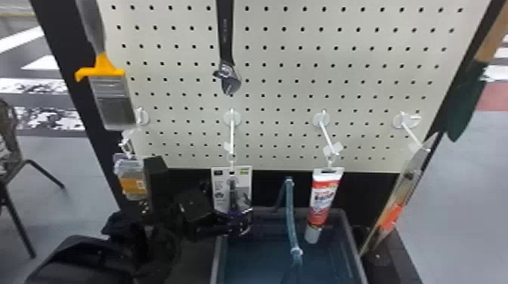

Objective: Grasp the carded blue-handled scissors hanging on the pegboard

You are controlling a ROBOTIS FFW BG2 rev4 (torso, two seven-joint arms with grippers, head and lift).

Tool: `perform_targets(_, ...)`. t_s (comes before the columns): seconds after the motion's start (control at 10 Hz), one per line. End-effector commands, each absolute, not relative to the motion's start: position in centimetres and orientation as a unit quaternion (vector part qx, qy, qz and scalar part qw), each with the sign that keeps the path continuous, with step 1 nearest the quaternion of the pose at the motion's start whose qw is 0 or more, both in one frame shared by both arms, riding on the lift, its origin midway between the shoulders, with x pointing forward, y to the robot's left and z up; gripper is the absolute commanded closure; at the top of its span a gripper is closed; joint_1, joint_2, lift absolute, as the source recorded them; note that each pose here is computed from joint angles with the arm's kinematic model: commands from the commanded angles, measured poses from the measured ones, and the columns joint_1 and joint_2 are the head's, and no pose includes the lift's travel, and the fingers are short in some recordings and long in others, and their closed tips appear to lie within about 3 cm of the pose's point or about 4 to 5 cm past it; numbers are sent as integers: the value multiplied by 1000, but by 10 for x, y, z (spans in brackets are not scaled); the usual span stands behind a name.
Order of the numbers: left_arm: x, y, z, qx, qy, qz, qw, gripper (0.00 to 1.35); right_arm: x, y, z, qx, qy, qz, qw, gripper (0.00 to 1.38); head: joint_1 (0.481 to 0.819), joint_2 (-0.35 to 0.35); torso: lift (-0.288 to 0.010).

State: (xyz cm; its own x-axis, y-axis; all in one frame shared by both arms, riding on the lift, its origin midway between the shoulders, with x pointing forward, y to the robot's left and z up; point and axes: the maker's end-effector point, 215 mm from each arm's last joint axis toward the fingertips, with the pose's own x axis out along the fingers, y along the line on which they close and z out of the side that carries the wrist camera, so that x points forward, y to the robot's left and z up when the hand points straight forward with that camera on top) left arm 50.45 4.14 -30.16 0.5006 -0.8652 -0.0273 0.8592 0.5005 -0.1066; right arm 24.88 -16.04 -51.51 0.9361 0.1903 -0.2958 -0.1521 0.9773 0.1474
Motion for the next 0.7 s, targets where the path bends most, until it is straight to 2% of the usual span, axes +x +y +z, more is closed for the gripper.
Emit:
perform_targets(0.0,503,30,-300,-48,45,-518,853,136,250,-159,-516,63,156,88,982,263,549,0,-100)
perform_targets(0.3,499,15,-291,-61,40,-541,838,136,252,-156,-517,63,155,94,981,263,549,0,-100)
perform_targets(0.4,498,13,-291,-57,40,-544,836,186,251,-156,-518,63,156,95,981,263,549,0,-100)
perform_targets(0.6,498,13,-292,-48,43,-545,836,690,251,-154,-517,64,156,96,981,263,549,0,-100)
